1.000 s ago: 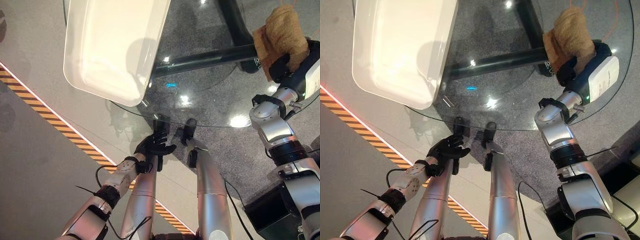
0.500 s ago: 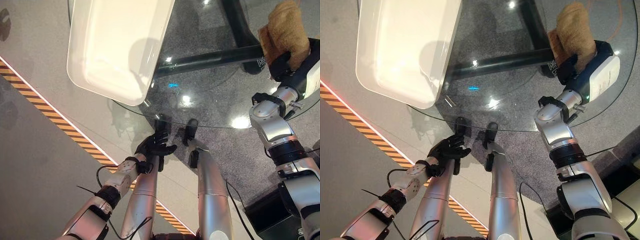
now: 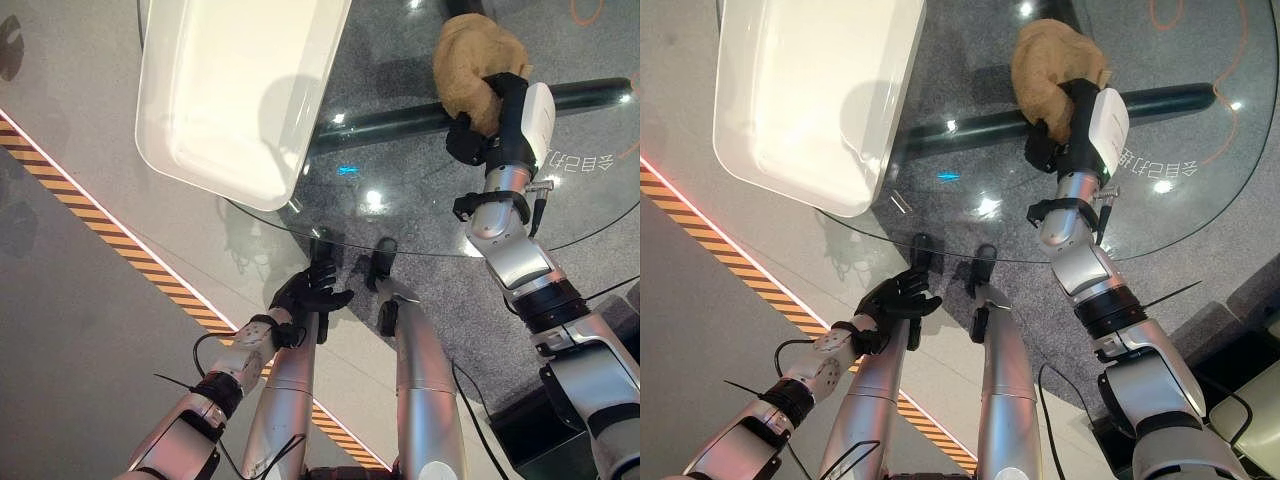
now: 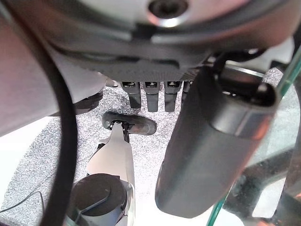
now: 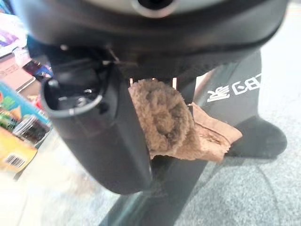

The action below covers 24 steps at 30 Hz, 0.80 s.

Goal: Wipe the table with a cloth and put it in the basket.

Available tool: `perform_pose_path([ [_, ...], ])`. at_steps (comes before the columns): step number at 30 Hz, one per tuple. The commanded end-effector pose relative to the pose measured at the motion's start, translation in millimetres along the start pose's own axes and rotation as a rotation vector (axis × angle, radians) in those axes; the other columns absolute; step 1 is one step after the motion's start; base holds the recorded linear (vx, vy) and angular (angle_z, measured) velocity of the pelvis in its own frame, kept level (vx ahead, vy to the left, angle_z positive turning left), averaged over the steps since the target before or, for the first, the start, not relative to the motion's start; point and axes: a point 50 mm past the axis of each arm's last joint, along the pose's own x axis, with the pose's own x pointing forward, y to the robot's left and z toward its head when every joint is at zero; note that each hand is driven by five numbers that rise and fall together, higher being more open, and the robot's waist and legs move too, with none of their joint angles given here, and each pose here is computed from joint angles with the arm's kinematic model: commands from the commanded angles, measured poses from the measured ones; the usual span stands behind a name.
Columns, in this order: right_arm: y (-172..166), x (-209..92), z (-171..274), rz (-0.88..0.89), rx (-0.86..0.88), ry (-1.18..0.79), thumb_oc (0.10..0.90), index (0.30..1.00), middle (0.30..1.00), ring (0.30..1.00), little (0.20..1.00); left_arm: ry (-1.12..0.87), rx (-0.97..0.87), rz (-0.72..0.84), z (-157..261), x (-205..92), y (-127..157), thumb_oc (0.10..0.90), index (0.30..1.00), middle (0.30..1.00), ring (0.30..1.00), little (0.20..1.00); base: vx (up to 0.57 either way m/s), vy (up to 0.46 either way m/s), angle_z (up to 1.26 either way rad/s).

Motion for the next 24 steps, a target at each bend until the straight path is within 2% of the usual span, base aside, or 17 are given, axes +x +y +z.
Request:
perform_pose_path([
  [1, 30, -30, 26, 0.233, 0.039, -0.175, 0.1, 0.3, 0.3, 0.3, 0.2, 0.241, -0.07, -0.012, -86, -35, -13, 0.8, 0.9, 0.9, 0.9, 0.9, 0.0, 0.0, 0.0],
  [5, 38, -39, 26, 0.312, 0.044, -0.187, 0.1, 0.3, 0.3, 0.3, 0.2, 0.239, -0.071, -0.014, -84, -34, -13, 0.8, 0.9, 0.9, 0.9, 0.9, 0.0, 0.0, 0.0],
  [16, 69, -79, 43, 0.711, 0.127, -0.315, 0.1, 0.3, 0.3, 0.3, 0.2, 0.241, -0.067, -0.021, -77, -31, -12, 0.8, 0.9, 0.9, 0.9, 0.9, 0.0, 0.0, 0.0],
  [24, 77, -95, 43, 0.823, 0.11, -0.354, 0.1, 0.3, 0.3, 0.3, 0.2, 0.243, -0.069, -0.029, -73, -28, -13, 0.8, 0.9, 0.9, 0.9, 0.9, 0.0, 0.0, 0.01],
])
